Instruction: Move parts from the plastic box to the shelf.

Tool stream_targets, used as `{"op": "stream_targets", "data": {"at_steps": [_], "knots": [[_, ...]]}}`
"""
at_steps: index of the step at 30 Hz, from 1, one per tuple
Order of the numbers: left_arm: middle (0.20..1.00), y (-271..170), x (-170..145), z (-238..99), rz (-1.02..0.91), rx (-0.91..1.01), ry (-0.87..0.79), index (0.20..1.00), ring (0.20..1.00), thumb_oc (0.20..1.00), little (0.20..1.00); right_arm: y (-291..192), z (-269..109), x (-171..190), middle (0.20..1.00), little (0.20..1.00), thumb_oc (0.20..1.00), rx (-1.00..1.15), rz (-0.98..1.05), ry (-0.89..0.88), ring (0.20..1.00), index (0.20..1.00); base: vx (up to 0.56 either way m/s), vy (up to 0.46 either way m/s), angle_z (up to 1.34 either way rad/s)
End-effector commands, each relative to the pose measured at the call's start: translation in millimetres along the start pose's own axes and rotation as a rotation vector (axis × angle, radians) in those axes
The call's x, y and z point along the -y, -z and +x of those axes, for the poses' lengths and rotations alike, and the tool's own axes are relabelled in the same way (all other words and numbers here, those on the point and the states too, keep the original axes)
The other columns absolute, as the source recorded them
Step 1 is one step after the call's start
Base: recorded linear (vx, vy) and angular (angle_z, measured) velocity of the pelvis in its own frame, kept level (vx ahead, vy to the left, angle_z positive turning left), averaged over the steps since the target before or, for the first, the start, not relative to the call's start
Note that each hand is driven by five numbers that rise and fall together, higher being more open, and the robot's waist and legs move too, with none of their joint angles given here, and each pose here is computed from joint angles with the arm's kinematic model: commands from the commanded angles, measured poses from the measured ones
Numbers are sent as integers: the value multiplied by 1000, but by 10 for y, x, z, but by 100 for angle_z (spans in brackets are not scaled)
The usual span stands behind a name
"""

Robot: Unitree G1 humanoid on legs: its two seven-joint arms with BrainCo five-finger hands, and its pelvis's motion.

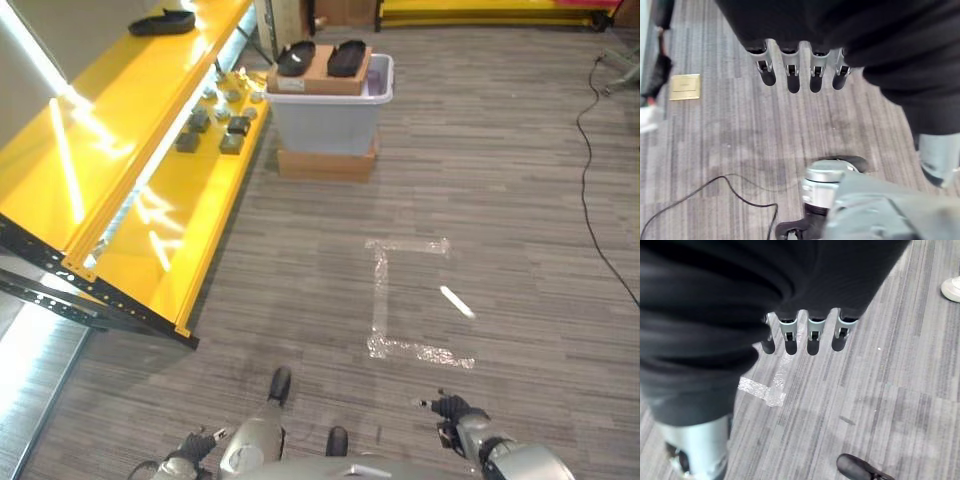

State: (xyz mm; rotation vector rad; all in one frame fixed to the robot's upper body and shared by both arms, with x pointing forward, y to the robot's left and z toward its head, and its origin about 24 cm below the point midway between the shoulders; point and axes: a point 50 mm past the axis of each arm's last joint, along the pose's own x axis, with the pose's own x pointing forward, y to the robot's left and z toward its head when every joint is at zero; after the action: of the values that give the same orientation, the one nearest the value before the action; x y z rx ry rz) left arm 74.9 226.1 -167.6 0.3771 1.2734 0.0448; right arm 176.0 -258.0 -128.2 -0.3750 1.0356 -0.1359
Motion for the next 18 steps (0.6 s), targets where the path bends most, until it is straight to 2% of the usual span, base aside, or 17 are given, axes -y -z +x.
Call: {"op": "stream_targets", "data": {"at_steps": [1, 6, 7, 10, 18], "knots": [[1000, 3, -107, 8, 43, -13, -30, 1000, 1000, 1000, 1000, 227, -42, -80, 1000, 1000, 1000, -30, -48, -25, 1000, 1000, 381, 300, -37], [1000, -11, -199, 13, 8, -11, -60, 1000, 1000, 1000, 1000, 462, -101, -280, 1000, 1000, 1000, -107, 128, -49, 1000, 1000, 284, 353, -11], [1000, -206, -272, 31, 12, 48, -81, 1000, 1000, 1000, 1000, 503, -113, -309, 1000, 1000, 1000, -123, 113, -52, 1000, 1000, 179, 396, -14], [1000, -332, -338, 37, 26, 82, -100, 1000, 1000, 1000, 1000, 492, -114, -341, 1000, 1000, 1000, -122, 112, -55, 1000, 1000, 188, 259, 21], [1000, -397, -418, 39, 19, 99, -123, 1000, 1000, 1000, 1000, 487, -118, -361, 1000, 1000, 1000, -111, 96, -59, 1000, 1000, 341, -36, -2]]}}
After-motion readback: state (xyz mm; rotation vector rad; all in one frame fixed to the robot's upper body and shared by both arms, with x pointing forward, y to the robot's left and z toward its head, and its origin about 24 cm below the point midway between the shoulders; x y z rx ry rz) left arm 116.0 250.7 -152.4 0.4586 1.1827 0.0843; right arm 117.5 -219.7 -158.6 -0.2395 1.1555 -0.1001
